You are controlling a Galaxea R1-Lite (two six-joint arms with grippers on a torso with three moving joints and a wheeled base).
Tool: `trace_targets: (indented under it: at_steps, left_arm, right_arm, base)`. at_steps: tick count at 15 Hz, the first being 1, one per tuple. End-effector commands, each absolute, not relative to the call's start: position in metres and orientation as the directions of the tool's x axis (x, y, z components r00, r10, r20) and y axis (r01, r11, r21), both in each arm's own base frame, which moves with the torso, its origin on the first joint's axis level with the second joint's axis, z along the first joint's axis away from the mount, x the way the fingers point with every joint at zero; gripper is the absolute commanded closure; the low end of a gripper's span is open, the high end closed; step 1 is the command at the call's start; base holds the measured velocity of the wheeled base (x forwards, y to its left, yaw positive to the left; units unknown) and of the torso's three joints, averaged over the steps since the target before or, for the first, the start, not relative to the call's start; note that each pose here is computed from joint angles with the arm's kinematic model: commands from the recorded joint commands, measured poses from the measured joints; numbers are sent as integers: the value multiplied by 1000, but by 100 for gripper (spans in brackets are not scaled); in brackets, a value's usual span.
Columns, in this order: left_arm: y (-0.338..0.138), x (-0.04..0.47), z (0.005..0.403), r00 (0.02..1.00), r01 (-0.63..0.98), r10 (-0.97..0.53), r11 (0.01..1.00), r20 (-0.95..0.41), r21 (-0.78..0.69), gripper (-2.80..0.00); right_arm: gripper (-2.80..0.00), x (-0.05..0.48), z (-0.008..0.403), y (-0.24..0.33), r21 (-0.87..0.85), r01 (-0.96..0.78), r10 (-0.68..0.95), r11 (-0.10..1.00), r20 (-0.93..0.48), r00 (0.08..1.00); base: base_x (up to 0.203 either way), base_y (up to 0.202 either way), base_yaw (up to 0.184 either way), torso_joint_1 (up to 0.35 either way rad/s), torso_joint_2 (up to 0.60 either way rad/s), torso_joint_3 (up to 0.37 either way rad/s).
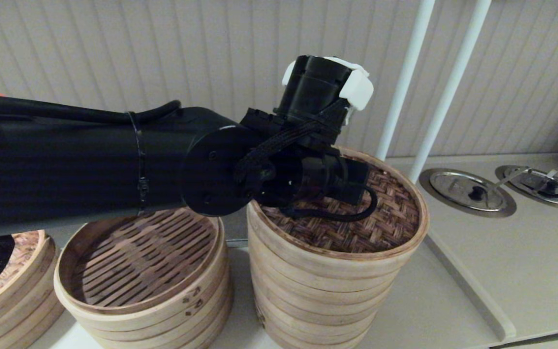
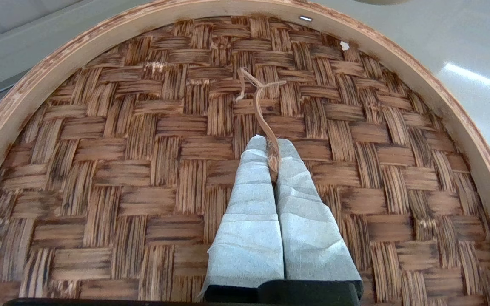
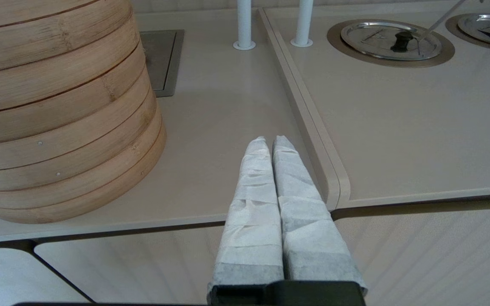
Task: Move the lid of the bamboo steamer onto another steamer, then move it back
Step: Put the steamer
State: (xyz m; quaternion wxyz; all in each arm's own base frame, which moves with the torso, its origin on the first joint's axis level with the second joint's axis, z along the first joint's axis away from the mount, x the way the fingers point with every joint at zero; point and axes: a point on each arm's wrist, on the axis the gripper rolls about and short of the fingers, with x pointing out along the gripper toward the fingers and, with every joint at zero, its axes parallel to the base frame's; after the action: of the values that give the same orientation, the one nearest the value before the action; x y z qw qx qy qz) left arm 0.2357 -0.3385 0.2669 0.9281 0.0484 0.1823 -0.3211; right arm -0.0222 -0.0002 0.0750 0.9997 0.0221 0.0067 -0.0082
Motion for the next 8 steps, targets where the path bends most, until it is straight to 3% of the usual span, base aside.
trace_targets:
  at_steps: [1, 8]
  left_arm:
    - [-341, 238, 264, 729, 610, -573, 792, -374, -25, 0]
    - [-336, 245, 273, 762, 576, -549, 817, -344, -28, 0]
  right_arm:
    - [0, -22, 74, 0, 44, 16, -15, 999, -17, 1000]
    - [0, -22, 74, 0, 44, 18, -17, 999, -18, 1000]
  base:
    - [0, 0, 0, 0, 0, 0]
    - [0, 0, 0, 0, 0, 0]
